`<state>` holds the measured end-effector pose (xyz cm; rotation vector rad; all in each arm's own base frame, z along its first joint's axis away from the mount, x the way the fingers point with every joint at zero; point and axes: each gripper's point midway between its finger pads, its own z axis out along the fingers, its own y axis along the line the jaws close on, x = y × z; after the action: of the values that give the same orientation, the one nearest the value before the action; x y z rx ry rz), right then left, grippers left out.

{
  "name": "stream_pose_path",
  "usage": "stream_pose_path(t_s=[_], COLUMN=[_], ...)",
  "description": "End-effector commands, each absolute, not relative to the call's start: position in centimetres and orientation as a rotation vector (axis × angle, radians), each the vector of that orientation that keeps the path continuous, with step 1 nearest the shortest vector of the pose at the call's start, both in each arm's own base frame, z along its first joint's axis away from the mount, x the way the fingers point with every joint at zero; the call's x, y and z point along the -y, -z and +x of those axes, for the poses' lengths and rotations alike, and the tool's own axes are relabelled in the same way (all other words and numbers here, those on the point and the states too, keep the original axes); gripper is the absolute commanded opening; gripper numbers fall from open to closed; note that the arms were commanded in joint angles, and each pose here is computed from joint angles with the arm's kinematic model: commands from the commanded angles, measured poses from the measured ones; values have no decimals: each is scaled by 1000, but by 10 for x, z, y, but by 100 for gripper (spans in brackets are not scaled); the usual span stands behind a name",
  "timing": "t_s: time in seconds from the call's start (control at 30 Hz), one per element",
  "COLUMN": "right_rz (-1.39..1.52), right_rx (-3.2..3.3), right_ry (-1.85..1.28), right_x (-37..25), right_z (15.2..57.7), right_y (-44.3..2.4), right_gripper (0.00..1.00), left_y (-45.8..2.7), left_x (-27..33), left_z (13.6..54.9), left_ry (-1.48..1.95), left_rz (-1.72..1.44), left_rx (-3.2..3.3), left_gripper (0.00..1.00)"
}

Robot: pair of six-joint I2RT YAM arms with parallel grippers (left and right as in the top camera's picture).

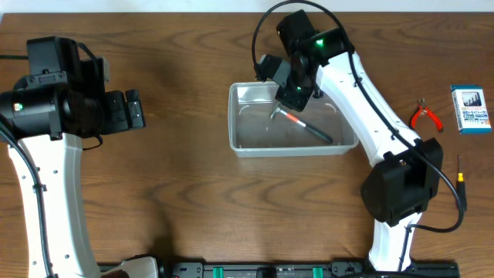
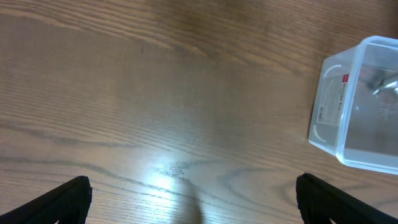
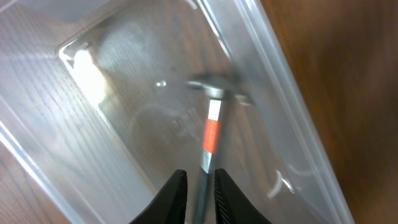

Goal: Pack container
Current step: 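Lower the hammer into the container and open the right gripper, then move the right gripper right over the red-handled pliers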

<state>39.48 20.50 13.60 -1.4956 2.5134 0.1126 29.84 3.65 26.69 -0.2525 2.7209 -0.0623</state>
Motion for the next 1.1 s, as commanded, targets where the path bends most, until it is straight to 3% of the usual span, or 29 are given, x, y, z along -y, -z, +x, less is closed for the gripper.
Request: stream_pose_path(t_s=[0.0, 0.3, 0.4, 0.47, 0.53, 0.6, 0.63, 1.07], right_rz=[-1541, -1460, -1344, -1225, -1101, -993, -956, -417], right_rx=[-2509, -2549, -2568, -2591, -2617, -2637, -2645, -2829], right_ry=[-180, -185, -176, -137, -79, -22, 0, 90], right_x=[-213, -214, -216, -213, -204, -191, -183, -26], right_z=[383, 386, 396, 406, 416, 422, 424, 390], right_y=[-126, -118, -130, -145, -162, -182, -192, -264], right_gripper=[18, 20, 27, 41, 63, 94, 99, 99], left_y=[-272, -272, -272, -272, -272, -272, -272, -272], left_x=[-40, -40, -40, -40, -40, -40, -40, -40], left_z=[300, 301, 300, 300, 300, 300, 300, 300], left_ry=[49, 49, 49, 49, 49, 49, 49, 49], left_rz=[-260, -260, -260, -261, -260, -260, -260, -260], left_rx=[-2706, -2705, -2706, -2706, -2706, -2706, -2706, -2705], left_gripper=[98, 98, 98, 98, 98, 98, 98, 98])
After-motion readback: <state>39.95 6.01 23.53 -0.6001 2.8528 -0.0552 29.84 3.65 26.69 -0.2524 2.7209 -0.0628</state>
